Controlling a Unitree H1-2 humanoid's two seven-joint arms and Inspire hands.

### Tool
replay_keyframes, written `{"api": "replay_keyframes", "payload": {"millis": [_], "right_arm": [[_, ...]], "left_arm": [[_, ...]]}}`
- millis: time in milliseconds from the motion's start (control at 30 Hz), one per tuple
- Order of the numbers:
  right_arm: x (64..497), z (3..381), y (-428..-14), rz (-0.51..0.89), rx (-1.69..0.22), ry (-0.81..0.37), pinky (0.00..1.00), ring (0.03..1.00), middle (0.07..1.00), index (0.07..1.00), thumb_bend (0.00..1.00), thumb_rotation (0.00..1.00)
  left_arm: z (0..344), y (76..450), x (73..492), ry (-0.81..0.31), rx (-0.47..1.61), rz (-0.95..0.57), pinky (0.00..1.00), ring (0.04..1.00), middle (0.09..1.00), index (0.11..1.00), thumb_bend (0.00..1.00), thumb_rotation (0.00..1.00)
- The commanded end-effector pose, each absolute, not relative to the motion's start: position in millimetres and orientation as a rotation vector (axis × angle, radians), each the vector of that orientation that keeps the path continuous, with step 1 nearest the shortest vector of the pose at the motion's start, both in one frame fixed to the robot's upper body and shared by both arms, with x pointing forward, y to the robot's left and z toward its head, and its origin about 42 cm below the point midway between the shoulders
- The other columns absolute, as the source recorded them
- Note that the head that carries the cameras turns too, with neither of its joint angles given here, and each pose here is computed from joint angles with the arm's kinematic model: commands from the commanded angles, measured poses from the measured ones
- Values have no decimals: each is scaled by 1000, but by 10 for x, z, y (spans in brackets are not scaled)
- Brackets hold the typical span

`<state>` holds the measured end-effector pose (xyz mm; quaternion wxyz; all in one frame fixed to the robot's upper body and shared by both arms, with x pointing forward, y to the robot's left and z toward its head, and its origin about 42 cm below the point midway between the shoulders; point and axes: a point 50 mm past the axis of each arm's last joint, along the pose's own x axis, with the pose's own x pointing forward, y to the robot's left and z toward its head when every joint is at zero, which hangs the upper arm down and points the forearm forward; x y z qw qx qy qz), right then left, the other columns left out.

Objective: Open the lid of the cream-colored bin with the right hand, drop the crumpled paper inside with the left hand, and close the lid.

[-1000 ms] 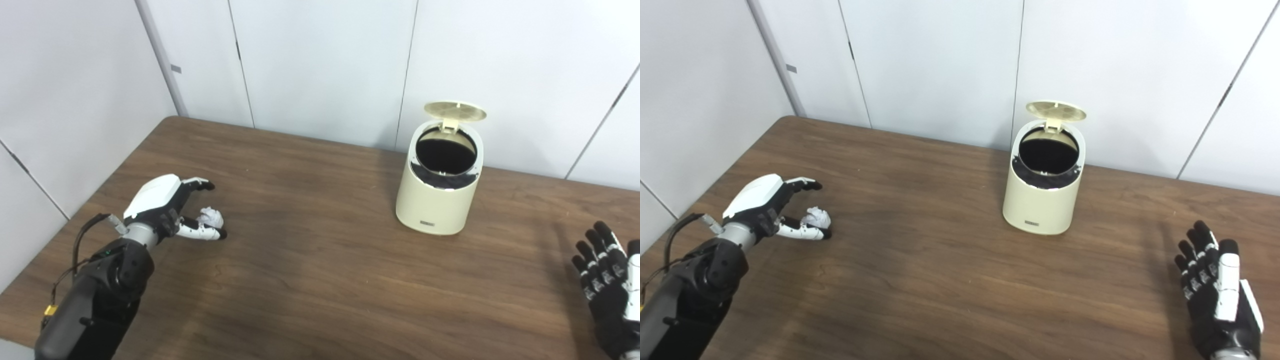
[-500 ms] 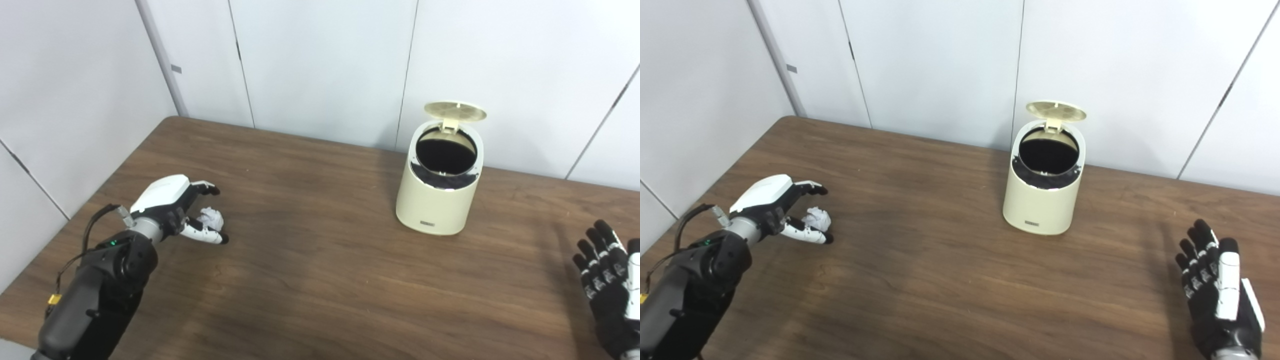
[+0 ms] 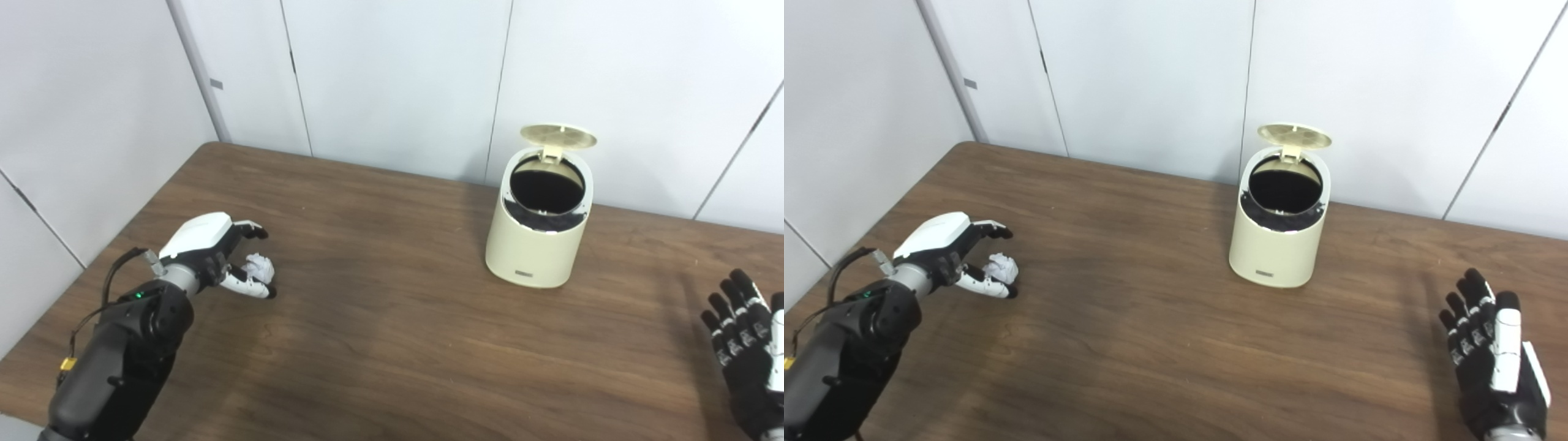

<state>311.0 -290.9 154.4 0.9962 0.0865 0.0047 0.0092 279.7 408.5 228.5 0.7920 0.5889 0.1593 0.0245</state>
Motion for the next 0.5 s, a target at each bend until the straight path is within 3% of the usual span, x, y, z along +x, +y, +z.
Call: {"api": "replay_keyframes", "payload": {"millis": [0, 100, 467], "right_arm": [[3206, 1754, -2881, 35, 166, -75, 956, 978, 982, 945, 467, 968], [3210, 1752, -2882, 24, 168, -73, 918, 963, 970, 935, 490, 923], [3207, 1765, -2904, 32, 169, -82, 914, 967, 978, 949, 478, 955]], "left_arm": [[2505, 4129, 2853, 290, 1322, 108, 745, 853, 835, 816, 820, 176], [2513, 4089, 2845, 294, 1333, 108, 734, 845, 832, 811, 818, 151], [2507, 4015, 2851, 285, 1311, 95, 670, 777, 805, 782, 818, 103]]}}
